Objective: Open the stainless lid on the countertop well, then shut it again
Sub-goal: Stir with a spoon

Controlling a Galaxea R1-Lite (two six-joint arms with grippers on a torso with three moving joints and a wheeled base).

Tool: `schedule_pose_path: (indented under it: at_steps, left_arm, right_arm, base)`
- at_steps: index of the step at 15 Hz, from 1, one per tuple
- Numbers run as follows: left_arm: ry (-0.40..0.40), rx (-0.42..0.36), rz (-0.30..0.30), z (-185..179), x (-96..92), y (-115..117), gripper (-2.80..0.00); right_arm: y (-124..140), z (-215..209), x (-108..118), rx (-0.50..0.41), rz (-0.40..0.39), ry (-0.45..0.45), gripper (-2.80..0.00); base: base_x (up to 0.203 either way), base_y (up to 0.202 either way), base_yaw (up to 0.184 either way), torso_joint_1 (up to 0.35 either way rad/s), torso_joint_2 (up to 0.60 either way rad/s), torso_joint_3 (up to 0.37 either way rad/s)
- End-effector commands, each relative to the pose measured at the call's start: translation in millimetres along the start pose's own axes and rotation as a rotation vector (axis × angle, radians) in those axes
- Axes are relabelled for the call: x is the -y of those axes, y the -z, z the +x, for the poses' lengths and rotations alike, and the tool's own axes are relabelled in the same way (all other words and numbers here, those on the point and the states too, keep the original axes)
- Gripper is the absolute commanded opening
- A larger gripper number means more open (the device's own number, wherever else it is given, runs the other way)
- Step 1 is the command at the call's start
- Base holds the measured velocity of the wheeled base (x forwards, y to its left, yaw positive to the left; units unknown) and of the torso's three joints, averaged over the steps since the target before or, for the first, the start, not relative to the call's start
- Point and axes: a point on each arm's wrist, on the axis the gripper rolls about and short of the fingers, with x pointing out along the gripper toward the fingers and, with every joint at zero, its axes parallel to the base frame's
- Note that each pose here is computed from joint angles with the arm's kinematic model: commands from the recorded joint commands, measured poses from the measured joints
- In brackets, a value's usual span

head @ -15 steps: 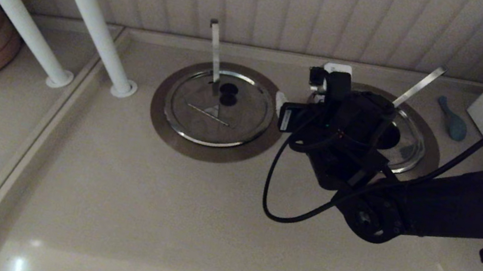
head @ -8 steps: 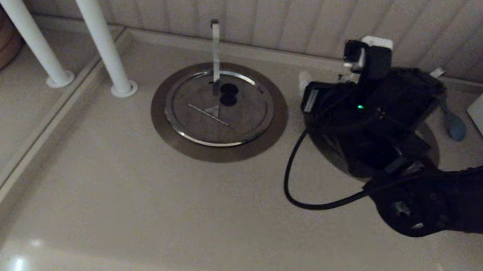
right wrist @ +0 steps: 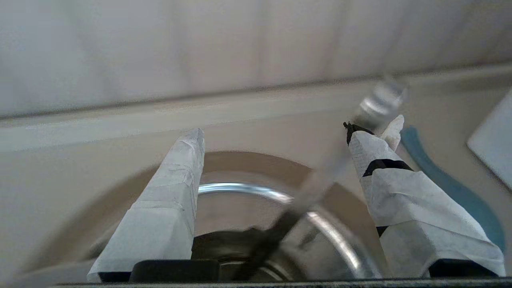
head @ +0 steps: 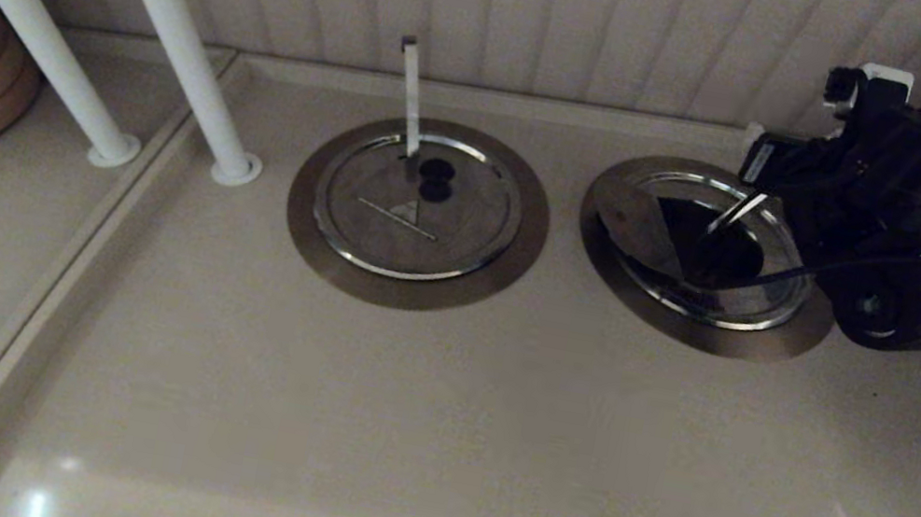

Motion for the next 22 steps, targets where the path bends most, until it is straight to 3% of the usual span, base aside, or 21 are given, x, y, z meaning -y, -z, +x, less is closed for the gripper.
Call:
schedule_pose_path:
  at_steps: [1, 4, 8, 16, 17, 22]
  left_arm:
    - [-0.001, 0.001, -0.001, 0, 0.0, 0, -2.8]
    - [-0.001, 0.0, -0.001, 0, 0.0, 0, -2.8]
    - [-0.001, 0.001, -0.002, 0, 0.0, 0, -2.8]
    - [-0.001, 0.001, -0.002, 0, 0.0, 0, -2.8]
    - [-0.002, 0.001, -0.002, 0, 0.0, 0, -2.8]
    - [-0.002, 0.001, -0.005, 0, 0.0, 0, -2.8]
  right_arm:
    - [31, 26, 17, -0.049, 0.037, 0.01, 0.0]
    - [52, 44, 29, -0.091, 0.102, -0.013, 0.0]
    - [60, 53, 37, -0.084, 0.106, -0.001, 0.0]
    - [27, 31, 24, -0.034, 0.129, -0.038, 0.0]
    - [26, 30, 23, -0.033, 0.13, -0.041, -2.8]
    - [32, 31, 23, -0.046, 0.126, -0.042, -2.8]
  base:
    - [0.0, 0.0, 0.0, 0.0, 0.0, 0.0]
    - [0.0, 0.0, 0.0, 0.0, 0.0, 0.0]
    - [0.0, 0.0, 0.0, 0.0, 0.0, 0.0]
    - [0.0, 0.0, 0.0, 0.0, 0.0, 0.0]
    - [0.0, 0.0, 0.0, 0.0, 0.0, 0.0]
    - [0.0, 0.0, 0.0, 0.0, 0.0, 0.0]
